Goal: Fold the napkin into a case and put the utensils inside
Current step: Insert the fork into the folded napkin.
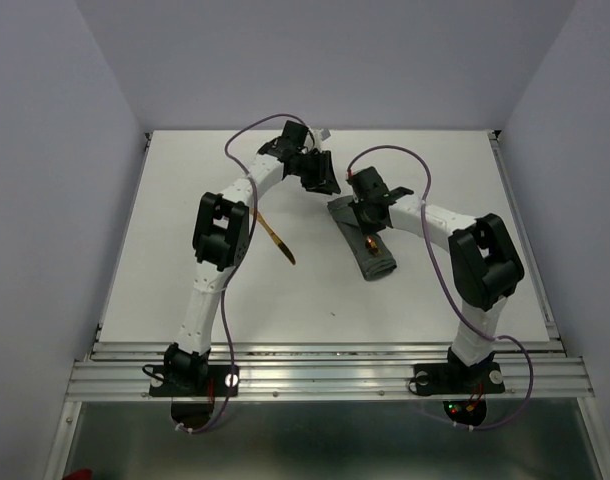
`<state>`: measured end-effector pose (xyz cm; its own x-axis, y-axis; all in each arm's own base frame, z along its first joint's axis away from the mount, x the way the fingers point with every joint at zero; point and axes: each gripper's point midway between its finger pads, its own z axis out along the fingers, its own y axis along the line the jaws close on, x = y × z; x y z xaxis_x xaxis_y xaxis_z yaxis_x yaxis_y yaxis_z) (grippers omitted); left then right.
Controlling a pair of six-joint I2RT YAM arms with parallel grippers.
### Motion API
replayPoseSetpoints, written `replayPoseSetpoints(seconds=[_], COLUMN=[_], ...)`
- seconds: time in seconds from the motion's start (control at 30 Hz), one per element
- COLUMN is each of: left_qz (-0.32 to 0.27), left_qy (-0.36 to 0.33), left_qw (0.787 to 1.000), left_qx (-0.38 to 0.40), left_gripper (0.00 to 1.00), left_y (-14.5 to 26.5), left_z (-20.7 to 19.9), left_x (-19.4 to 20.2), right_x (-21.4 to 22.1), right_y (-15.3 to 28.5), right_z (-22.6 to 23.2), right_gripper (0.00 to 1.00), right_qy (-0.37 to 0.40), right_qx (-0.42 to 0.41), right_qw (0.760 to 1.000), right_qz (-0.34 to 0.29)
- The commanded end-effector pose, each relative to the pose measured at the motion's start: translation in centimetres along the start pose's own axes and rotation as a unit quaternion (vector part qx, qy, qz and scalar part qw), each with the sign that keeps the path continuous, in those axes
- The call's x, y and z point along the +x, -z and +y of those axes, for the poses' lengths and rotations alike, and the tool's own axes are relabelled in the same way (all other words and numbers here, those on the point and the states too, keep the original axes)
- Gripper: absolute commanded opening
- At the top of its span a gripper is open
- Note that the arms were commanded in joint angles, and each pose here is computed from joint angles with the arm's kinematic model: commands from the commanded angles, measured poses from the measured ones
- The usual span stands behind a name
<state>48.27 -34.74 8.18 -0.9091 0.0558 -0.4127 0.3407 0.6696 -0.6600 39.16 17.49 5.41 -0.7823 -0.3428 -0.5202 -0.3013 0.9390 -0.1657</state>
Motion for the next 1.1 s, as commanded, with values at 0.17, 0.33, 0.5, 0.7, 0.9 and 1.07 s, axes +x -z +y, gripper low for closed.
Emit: replayPoseSetpoints(seconds=[0.17, 0.33, 0.5, 0.7, 0.9, 1.07], left_qz=[-0.024, -0.01, 0.017, 0.036, 0.049, 0.054], left_qy=[-0.042, -0.035, -0.021, -0.007, 0.006, 0.007], left_qw=[0.998, 0.998, 0.996, 0.997, 0.998, 0.998], left_qx=[0.028, 0.042, 0.082, 0.068, 0.039, 0.034], left_gripper=[0.45, 0.45, 0.44, 0.43, 0.41, 0.41], left_y=[4.3, 3.9, 2.3, 0.4, -0.8, -1.1], left_z=[-4.4, -4.9, -6.3, -5.0, -2.8, -2.4], left_x=[-1.8, -0.6, 2.0, 3.6, 4.5, 4.9], right_x=[-1.3, -1.6, -1.1, -1.1, -0.8, -0.9], right_y=[1.2, 1.7, 1.5, 1.6, 1.0, 0.5], right_z=[-1.4, -0.5, -0.1, 0.3, 0.2, 0.2], right_gripper=[0.01, 0.18, 0.22, 0.4, 0.4, 0.36], right_qy=[0.015, -0.026, -0.072, -0.112, -0.106, -0.099], right_qx=[0.021, 0.001, 0.0, -0.01, -0.003, -0.001], right_qw=[0.999, 0.999, 0.997, 0.992, 0.993, 0.994], right_qz=[-0.024, -0.028, -0.03, -0.053, -0.046, -0.044])
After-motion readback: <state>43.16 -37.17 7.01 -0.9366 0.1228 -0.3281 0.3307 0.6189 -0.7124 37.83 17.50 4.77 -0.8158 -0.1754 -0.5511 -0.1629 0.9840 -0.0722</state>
